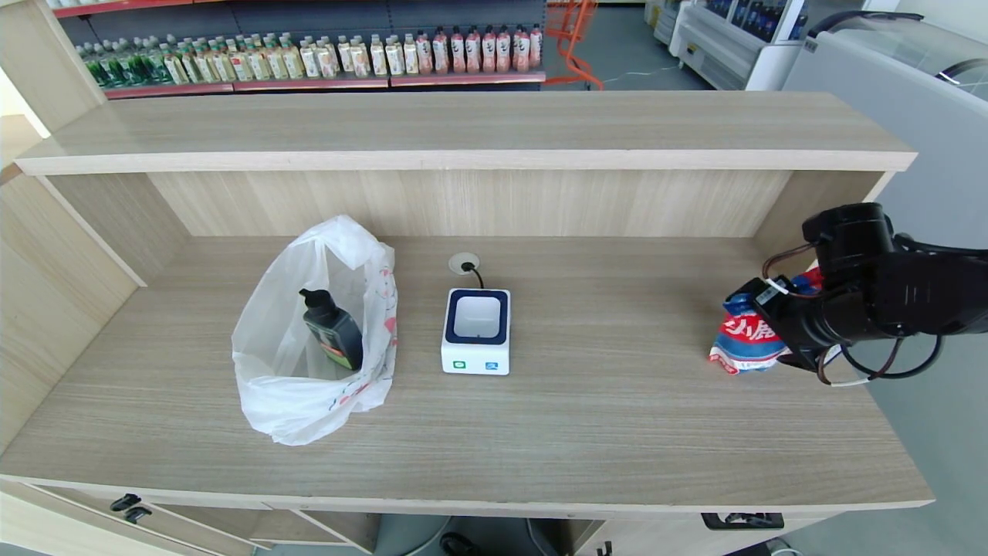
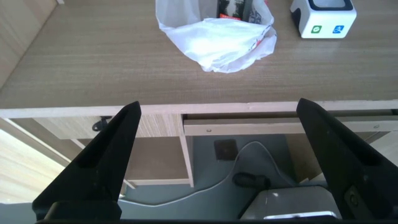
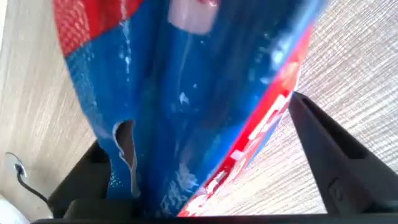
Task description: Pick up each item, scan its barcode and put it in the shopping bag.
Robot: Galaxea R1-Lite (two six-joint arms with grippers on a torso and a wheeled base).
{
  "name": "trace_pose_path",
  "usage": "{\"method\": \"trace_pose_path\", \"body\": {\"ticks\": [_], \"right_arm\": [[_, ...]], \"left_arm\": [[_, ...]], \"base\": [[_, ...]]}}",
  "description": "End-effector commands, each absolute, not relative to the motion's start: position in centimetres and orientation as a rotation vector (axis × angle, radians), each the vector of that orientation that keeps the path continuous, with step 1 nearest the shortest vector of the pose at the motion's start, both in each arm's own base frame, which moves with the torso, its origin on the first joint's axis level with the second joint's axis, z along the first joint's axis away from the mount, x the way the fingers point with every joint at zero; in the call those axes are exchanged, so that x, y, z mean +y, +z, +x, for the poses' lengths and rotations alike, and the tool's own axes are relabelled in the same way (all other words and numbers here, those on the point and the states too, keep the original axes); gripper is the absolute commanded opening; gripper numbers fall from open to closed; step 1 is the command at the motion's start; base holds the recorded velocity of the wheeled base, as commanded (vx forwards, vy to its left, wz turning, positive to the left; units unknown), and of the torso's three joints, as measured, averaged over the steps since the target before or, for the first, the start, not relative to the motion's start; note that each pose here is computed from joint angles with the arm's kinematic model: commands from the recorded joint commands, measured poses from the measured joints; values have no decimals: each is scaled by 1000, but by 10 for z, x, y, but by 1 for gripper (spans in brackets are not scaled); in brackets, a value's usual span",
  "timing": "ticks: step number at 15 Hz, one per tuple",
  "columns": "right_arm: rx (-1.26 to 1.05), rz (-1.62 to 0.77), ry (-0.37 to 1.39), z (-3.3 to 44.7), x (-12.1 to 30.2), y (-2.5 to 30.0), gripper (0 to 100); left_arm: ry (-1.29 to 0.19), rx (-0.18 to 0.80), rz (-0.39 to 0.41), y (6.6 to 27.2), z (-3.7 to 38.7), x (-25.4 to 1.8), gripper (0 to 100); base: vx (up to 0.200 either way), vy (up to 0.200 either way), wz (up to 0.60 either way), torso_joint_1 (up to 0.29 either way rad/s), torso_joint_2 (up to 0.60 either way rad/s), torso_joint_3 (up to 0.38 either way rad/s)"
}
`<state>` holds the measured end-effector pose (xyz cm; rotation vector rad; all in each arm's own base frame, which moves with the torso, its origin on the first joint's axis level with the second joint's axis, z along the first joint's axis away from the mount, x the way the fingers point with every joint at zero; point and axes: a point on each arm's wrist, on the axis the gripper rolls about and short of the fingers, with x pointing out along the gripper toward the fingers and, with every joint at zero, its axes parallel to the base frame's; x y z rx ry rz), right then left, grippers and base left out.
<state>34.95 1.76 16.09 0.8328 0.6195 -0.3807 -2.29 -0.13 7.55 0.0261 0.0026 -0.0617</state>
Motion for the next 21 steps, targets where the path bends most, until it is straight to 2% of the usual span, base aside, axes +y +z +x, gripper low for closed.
{"method": "trace_pose_path", "body": {"ticks": [1,6,11,12,14,15,16,17,21], "right_arm": [[655,784,-365,355,22,151,0],[641,667,-277,361,34,149,0],[649,414,-160,350,43,158,0],[640,318,-96,343,42,165,0],[589,219,167,325,37,184,0],[549,130,353,313,33,191,0],[536,96,408,309,31,192,0],[485,21,553,303,33,199,0],[404,81,894,289,42,217,0]], "left_arm": [[-61,2,26,75,-23,-1,100],[-61,2,26,75,-23,-1,100],[-61,2,26,75,-23,-1,100],[-61,2,26,75,-23,-1,100],[-61,2,26,75,-23,-1,100],[-61,2,26,75,-23,-1,100],[-61,4,26,75,-23,-1,100],[-61,2,26,75,-23,-1,100],[-61,2,26,75,-23,-1,100]], "base": [[0,0,0,0,0,0],[0,0,0,0,0,0],[0,0,0,0,0,0],[0,0,0,0,0,0],[0,0,0,0,0,0],[0,0,0,0,0,0],[0,0,0,0,0,0],[0,0,0,0,0,0],[0,0,0,0,0,0]]}}
